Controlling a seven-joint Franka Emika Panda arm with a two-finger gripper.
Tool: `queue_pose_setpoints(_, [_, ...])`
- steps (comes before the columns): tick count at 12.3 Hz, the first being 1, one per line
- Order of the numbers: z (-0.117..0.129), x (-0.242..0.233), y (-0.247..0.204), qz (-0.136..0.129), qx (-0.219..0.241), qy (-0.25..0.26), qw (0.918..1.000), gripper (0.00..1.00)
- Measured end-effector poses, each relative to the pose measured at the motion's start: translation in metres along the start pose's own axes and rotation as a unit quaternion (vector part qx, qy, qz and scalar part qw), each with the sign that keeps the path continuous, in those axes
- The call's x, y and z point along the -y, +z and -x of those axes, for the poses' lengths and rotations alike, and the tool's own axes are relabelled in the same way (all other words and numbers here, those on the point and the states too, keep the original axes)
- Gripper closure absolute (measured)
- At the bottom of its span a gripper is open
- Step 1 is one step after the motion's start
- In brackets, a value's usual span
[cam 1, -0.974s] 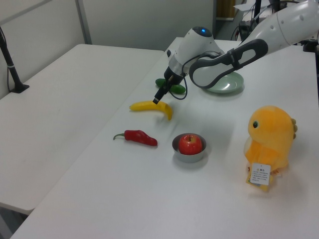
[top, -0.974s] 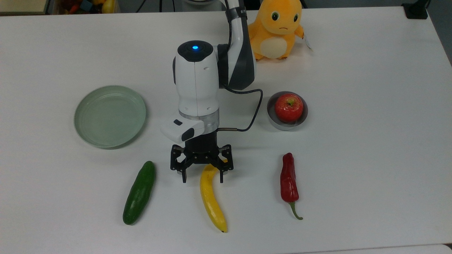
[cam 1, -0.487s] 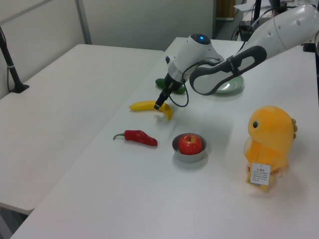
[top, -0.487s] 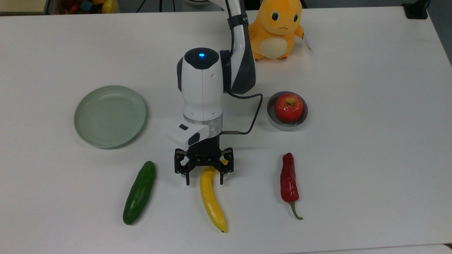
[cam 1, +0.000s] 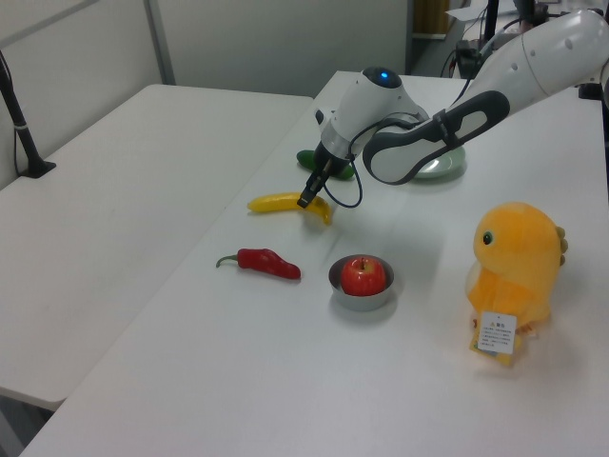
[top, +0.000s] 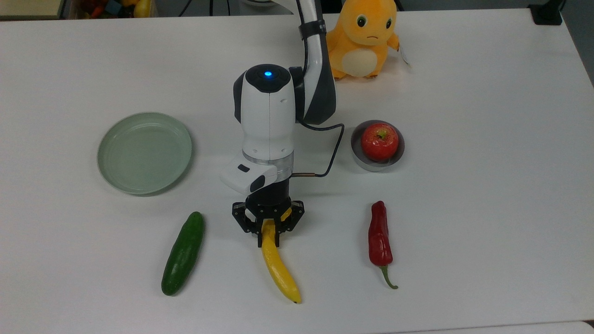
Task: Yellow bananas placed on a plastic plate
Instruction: 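Lower onto the banana's stem end and close the gripper, then lift the banana and carry it over the green plate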
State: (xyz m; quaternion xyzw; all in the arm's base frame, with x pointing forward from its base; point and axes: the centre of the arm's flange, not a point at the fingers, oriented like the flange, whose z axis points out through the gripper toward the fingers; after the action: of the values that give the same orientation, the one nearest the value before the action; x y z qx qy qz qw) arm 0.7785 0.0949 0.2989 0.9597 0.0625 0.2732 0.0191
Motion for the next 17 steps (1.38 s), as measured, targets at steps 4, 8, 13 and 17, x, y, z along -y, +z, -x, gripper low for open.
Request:
queue_pose_setpoints(4, [-0.011,-0.007,-0.015,0.003,-0.013,0.003,0.9999,0.68])
queue_pose_setpoints(8, [-0.032,-0.028,-0.072,0.007,-0.013,0.016,0.9998,0.69])
queue_pose_setpoints(13, [-0.035,-0.072,-0.141,0.018,0.038,0.049,0.9979,0.69])
queue_pose_setpoints(17, [-0.012,-0.143,-0.184,0.048,0.070,0.153,0.9846,0.69])
